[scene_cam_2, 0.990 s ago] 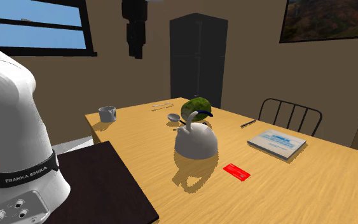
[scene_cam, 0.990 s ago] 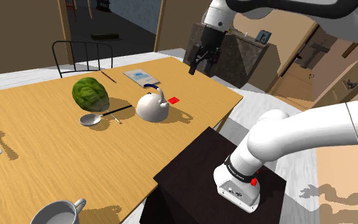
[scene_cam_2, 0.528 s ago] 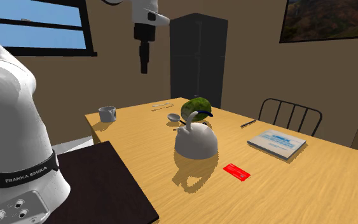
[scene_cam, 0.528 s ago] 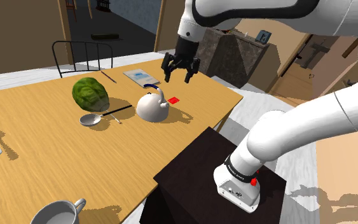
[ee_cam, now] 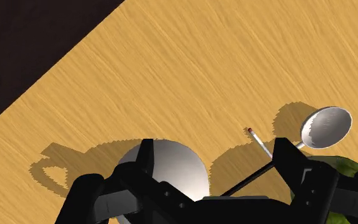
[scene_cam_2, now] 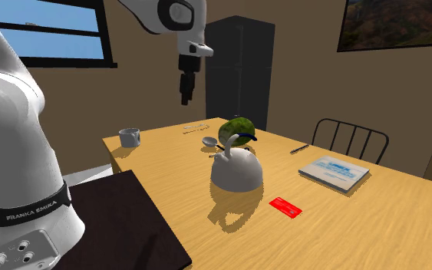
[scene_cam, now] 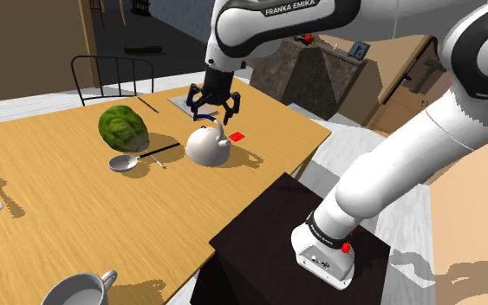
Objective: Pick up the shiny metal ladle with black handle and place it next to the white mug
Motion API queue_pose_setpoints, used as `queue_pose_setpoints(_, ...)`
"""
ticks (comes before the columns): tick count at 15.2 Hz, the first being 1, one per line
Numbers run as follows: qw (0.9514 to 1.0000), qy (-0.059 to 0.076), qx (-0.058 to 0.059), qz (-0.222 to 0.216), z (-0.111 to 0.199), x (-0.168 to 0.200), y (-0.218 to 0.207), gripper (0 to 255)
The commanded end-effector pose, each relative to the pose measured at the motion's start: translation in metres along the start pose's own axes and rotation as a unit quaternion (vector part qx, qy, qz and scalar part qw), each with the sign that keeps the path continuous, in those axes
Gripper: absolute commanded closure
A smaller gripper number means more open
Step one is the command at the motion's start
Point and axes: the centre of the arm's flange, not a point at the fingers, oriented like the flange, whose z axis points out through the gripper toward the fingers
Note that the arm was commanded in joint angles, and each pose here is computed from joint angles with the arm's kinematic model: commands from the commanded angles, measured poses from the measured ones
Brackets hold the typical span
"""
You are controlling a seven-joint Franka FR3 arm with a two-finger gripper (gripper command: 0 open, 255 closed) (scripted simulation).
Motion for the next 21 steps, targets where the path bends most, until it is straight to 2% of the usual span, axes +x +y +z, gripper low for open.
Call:
queue_pose_setpoints(1,0.9993,-0.002,-0.001,0.037,0.018,0.011,-0.019,0)
queue_pose_setpoints(6,0.9924,-0.008,-0.004,0.123,0.059,0.045,-0.059,0)
queue_pose_setpoints(11,0.9782,-0.013,-0.006,0.207,0.101,0.086,-0.093,0)
queue_pose_setpoints(16,0.9567,-0.018,-0.009,0.290,0.143,0.131,-0.120,0)
queue_pose_setpoints(21,0.9281,-0.023,-0.012,0.371,0.185,0.180,-0.138,0)
